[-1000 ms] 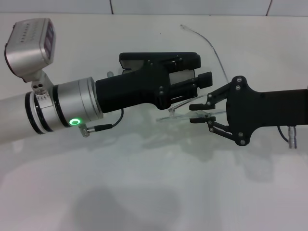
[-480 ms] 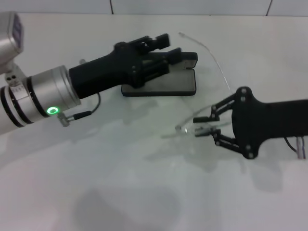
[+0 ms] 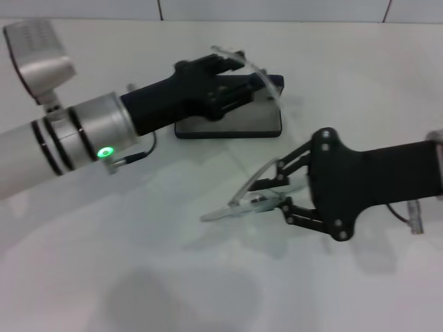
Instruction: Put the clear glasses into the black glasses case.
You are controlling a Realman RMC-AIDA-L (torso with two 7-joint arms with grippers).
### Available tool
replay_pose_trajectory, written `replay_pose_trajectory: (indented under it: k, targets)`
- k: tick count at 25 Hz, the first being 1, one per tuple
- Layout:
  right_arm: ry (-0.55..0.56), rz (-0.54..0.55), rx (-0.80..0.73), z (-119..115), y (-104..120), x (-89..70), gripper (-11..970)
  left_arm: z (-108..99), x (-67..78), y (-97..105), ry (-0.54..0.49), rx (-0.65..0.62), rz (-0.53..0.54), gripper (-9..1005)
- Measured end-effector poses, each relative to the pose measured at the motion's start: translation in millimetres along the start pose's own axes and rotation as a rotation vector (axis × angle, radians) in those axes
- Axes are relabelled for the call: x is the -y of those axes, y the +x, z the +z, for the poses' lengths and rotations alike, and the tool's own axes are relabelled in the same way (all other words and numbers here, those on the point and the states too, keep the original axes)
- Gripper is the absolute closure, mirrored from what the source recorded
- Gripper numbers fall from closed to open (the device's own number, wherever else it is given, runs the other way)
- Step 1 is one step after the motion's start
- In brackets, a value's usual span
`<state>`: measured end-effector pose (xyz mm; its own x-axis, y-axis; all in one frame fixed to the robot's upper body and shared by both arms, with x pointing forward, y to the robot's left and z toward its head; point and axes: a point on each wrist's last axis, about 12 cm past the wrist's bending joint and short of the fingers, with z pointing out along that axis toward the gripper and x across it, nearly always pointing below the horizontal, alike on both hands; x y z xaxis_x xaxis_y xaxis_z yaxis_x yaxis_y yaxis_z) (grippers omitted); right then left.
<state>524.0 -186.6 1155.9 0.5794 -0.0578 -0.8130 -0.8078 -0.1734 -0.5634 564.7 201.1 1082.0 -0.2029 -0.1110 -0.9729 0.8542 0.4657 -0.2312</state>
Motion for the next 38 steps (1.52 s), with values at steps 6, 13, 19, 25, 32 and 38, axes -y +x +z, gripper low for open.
replay_pose_trajectory:
  k: [6,13,19,25,32,38]
  targets:
    - [-0.040,0.102,0.020,15,14,11.7,837,27,7.3,-14,0.041,0.065,0.072,424]
    - [0.005,0.209,0.001,9,22,16.7,838,24,6.4,-18,-0.005,0.168,0.136,426]
    - [0.064,0.258,0.002,-2,24,18.8,838,24,10.7,-18,0.023,0.178,0.157,427]
    - [0.098,0.269,-0.002,-8,25,14.2,838,23,10.2,-18,0.020,0.179,0.158,427]
    - [0.156,0.293,-0.014,-12,30,14.3,839,16,11.4,-14,0.015,0.182,0.149,428]
    - [0.190,0.317,-0.048,-9,36,15.7,840,9,12.7,-13,0.018,0.193,0.150,428]
